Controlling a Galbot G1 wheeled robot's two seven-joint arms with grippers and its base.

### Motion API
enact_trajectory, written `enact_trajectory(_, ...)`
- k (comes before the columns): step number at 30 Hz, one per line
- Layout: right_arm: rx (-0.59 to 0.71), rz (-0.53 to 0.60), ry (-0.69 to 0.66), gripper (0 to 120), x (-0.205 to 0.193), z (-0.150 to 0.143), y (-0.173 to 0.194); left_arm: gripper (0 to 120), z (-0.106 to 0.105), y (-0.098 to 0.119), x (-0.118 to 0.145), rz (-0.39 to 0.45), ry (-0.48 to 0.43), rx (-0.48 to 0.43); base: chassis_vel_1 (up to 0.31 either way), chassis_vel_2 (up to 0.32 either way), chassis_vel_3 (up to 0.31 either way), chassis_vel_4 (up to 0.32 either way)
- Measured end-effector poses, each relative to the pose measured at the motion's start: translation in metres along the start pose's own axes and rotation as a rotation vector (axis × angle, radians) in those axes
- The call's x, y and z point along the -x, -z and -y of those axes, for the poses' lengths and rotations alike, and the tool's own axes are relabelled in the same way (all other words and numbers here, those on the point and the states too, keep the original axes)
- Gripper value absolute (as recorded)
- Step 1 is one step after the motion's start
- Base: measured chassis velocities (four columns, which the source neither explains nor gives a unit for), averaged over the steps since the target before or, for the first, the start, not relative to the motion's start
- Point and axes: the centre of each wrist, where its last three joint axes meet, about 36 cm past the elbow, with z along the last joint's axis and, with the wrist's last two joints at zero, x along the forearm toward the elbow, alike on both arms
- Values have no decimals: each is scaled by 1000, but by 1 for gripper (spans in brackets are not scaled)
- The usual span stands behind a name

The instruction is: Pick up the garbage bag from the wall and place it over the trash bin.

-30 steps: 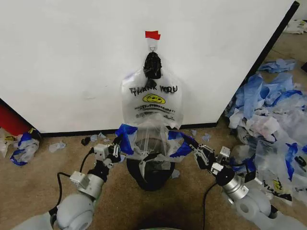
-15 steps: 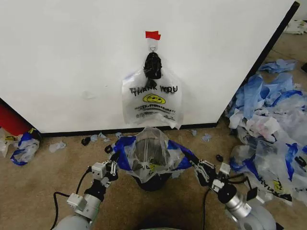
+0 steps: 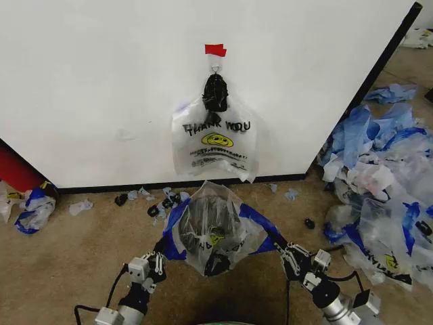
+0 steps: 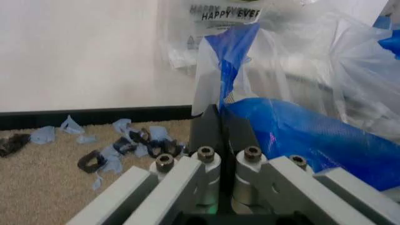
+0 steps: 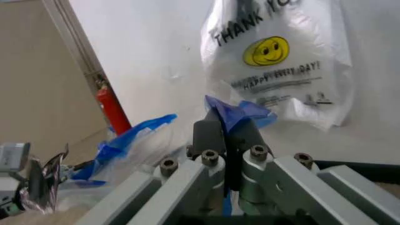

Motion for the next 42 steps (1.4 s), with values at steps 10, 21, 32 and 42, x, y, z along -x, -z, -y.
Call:
enact_trajectory(10, 19, -2, -87, 0, -19, -6, -17, 0, 10, -13, -13, -12, 5, -8, 0, 0, 0, 0)
enact_trajectory(21, 28, -20, -131, 0, -28, -3, -34, 0, 15, -27, -24, -29, -9, -12, 0, 0, 0, 0)
enact_trajectory(32, 20, -33, -161, 0, -25, 12, -53, 0, 11, -48, -17, -34, -3, -2, 0, 0, 0, 0)
enact_trajectory(42, 10, -41, -181, 0, -14, 33, -70, 0, 12, -69, -4, -40, 3, 3, 0, 0, 0, 0)
